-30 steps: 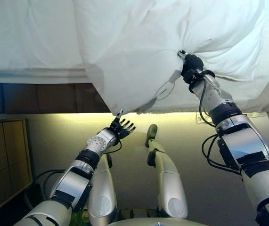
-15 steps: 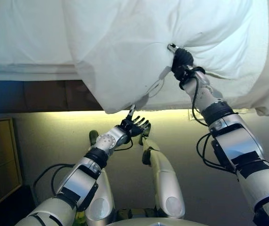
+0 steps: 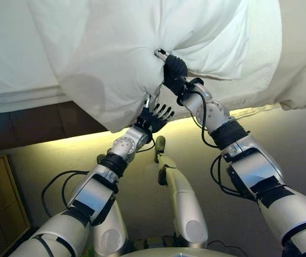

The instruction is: Make the bed neatly

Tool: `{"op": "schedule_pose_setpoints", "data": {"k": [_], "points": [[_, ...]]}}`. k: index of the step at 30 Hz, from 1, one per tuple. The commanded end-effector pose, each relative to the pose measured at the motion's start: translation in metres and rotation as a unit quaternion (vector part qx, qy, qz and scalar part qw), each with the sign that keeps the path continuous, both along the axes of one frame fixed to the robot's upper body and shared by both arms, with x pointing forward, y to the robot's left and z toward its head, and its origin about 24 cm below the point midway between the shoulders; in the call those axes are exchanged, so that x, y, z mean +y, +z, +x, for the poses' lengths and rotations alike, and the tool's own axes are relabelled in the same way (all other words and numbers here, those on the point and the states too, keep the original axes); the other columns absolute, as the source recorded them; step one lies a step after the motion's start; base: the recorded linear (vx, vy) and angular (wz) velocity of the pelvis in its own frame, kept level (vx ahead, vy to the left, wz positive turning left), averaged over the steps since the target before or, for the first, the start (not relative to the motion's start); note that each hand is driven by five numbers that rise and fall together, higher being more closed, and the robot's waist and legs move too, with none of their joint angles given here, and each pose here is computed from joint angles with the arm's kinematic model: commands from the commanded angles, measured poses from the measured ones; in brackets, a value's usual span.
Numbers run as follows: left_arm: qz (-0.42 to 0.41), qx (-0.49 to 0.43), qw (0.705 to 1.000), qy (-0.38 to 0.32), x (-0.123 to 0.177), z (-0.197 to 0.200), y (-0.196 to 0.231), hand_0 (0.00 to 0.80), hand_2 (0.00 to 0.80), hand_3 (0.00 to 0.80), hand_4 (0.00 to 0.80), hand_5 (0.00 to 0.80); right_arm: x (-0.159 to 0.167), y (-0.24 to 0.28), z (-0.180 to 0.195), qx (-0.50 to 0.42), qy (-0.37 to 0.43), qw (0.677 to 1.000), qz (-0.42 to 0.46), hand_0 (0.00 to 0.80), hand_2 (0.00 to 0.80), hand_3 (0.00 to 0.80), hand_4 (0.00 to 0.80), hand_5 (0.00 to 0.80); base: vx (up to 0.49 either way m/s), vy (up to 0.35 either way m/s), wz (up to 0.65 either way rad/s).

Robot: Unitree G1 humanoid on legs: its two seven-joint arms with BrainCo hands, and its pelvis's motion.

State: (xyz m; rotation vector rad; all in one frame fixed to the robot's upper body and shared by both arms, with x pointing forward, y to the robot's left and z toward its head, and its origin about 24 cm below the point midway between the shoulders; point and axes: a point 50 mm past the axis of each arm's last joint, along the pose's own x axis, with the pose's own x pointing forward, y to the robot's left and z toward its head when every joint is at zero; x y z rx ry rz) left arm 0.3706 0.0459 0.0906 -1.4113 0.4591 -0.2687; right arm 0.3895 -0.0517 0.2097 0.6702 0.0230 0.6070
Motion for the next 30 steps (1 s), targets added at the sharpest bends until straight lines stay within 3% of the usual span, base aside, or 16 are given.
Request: {"op": "schedule_pose_setpoints", "data": {"k": [1, 11, 19, 30], "points": [[-0.088, -0.092, 0.992, -0.017, -0.033, 0.005, 0.05, 0.0, 0.0, 0.0, 0.0, 0.0, 0.052, 0.036, -0.038, -0.071, 0.139, 0.987, 0.046, 0.8, 0.8, 0.8, 0.8, 0.8, 0.0, 0.0, 0.0], [-0.145, -0.163, 0.974, 0.069, -0.019, 0.011, 0.076, 0.0, 0.0, 0.0, 0.0, 0.0, 0.063, 0.034, -0.061, -0.082, 0.175, 0.979, 0.068, 0.8, 0.8, 0.8, 0.8, 0.8, 0.0, 0.0, 0.0], [-0.181, -0.141, 0.952, 0.204, 0.001, 0.009, 0.074, 0.0, 0.0, 0.0, 0.0, 0.0, 0.048, 0.026, -0.054, -0.067, 0.119, 0.987, 0.081, 0.8, 0.8, 0.8, 0.8, 0.8, 0.0, -0.016, 0.02], [-0.237, -0.169, 0.919, 0.267, 0.007, -0.006, 0.077, 0.0, 0.0, 0.0, 0.0, 0.0, 0.024, 0.013, -0.045, -0.05, 0.079, 0.991, 0.091, 0.8, 0.8, 0.8, 0.8, 0.8, 0.006, -0.025, 0.11]]}}
